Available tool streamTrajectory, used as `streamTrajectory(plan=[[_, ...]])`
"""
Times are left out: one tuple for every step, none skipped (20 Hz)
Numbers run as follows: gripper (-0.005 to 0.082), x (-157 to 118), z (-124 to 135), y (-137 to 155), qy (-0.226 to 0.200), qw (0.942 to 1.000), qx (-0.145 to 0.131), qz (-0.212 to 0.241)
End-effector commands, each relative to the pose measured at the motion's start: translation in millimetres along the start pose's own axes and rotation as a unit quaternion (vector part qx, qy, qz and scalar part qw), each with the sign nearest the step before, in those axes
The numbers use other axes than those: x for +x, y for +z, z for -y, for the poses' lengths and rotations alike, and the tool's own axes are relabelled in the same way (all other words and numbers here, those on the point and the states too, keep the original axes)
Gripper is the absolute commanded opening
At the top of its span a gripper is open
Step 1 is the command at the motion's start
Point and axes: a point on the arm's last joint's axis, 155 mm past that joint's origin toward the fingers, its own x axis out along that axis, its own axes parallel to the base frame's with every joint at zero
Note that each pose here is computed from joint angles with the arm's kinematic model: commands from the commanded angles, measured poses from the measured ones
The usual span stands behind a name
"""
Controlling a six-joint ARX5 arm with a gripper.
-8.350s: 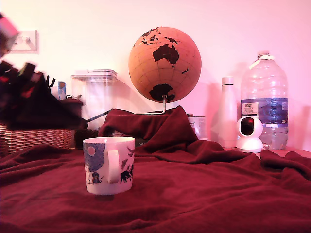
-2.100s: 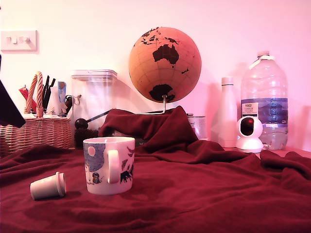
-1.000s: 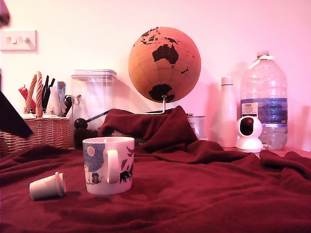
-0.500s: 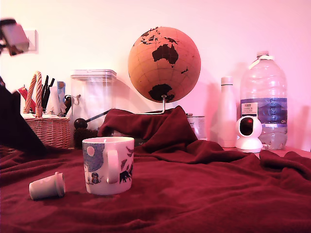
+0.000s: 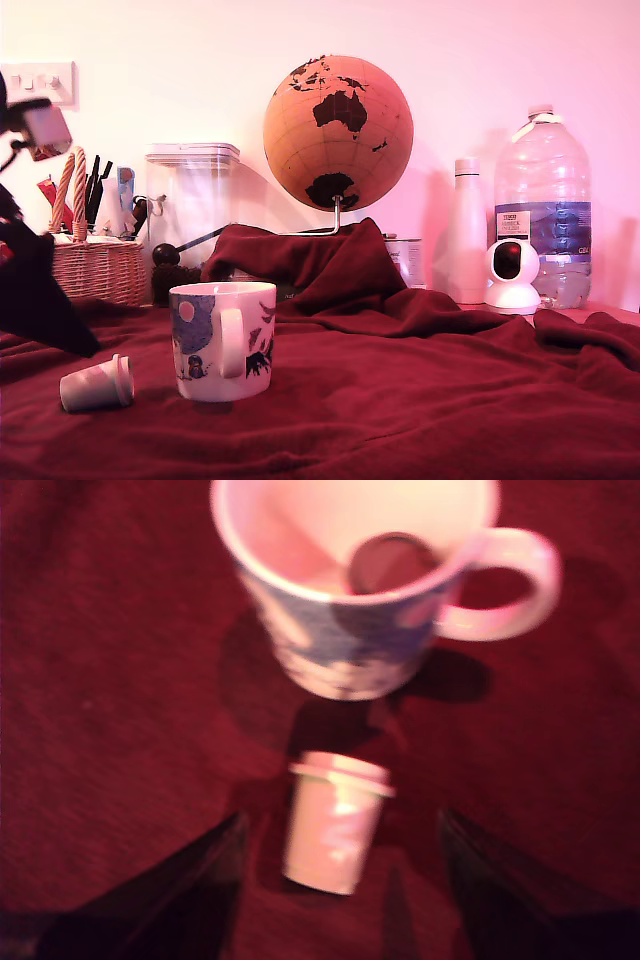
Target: Pick up the coffee capsules on the table and drop them inside the coffee cup
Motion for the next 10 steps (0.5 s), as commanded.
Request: streamTrajectory(plan=[[0.0551,5.8,-0.6,-5.3,-0.008,0.9999,0.001,-0.008],[0.0551,8.6,-0.7,-7.7,-0.012,0.9998,-0.002,-0.012],[0.0551,10.9,-1.5,-8.6,-0.014,0.9998,-0.004,-0.015],[0.0550,13.2,-3.0,-8.5,-0.014,0.9998,0.000,-0.015],[0.0551,15.4,-4.7,-7.7,-0.014,0.9998,0.002,-0.015],[0.0550,17.3,-5.7,-8.0,-0.016,0.9997,0.004,-0.017],[0.0550,19.7,-6.0,-9.7,-0.018,0.9996,0.002,-0.021],[0.0550,21.8,-6.0,-11.5,-0.021,0.9995,0.003,-0.024],[0.0550,24.1,-5.7,-14.0,-0.024,0.9993,0.001,-0.028],[0.0550,25.9,-5.5,-15.6,-0.025,0.9992,-0.001,-0.030]])
